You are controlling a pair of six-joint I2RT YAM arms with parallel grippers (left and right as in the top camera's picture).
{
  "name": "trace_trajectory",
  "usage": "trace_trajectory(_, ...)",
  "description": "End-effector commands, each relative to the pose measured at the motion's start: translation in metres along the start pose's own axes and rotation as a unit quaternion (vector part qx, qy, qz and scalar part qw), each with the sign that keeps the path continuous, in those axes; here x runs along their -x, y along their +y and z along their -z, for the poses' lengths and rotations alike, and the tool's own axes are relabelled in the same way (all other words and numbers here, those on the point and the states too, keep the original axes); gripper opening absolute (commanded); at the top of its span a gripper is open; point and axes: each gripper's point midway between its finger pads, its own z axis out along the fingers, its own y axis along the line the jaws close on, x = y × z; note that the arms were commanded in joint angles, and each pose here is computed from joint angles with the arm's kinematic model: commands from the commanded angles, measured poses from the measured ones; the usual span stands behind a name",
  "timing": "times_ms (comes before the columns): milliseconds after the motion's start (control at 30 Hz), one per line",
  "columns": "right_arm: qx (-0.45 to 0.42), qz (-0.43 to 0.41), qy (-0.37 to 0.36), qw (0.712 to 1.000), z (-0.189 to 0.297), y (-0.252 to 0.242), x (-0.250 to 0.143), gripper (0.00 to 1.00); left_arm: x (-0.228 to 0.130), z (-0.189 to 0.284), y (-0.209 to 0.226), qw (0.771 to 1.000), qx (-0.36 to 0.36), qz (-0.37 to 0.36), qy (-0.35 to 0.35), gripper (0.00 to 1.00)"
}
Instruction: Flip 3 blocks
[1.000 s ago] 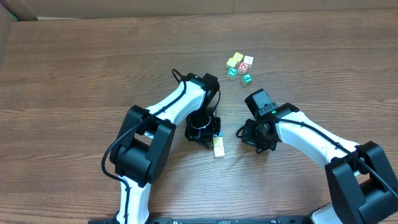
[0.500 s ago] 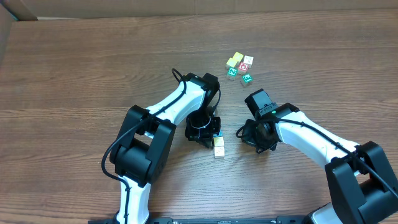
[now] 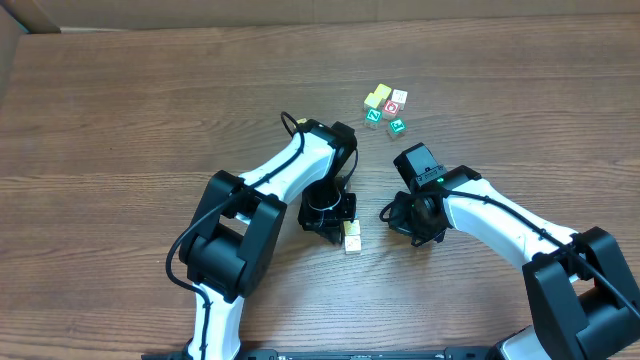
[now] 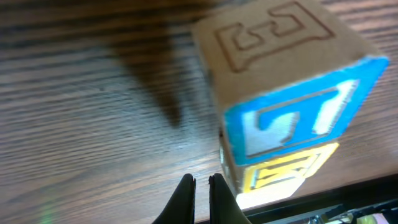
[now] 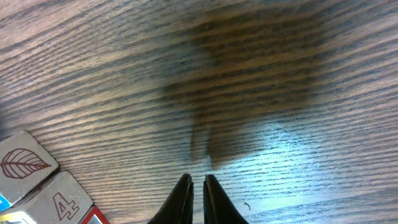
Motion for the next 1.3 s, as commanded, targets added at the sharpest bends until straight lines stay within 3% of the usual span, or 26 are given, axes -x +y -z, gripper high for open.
trace_trajectory(0,0.001,-0.001,-0.005,1.000,0.001,0.001,0.005,0.09,-0.004,-0.001,-0.005,1.000,-0.011,0.005,0.006,0.04)
trace_trajectory(567,0.000,-0.001,-0.004,1.000,0.001,0.001,0.005,0.09,-0.004,-0.001,-0.012,0.999,-0.030,0.003,0.010,0.04)
trace_trajectory(767,0.002,-0.001,-0.003,1.000,0.001,0.002,0.005,0.09,-0.002,0.001,0.002,1.000,-0.005,0.013,0.004,0.05)
trace_trajectory(967,0.020,0.003,-0.001,1.000,0.001,0.009,0.005,0.09,0.020,0.011,0.023,0.999,-0.014,0.046,-0.024,0.04)
trace_trajectory(1133,0.112,0.057,0.044,0.991,0.006,0.043,-0.010,0.04,0.043,0.018,0.028,0.996,-0.036,0.056,-0.064,0.04)
trace_trajectory(1267,0.127,0.064,0.044,0.989,0.007,0.049,-0.009,0.04,0.058,0.021,0.023,0.993,-0.048,0.051,-0.094,0.04)
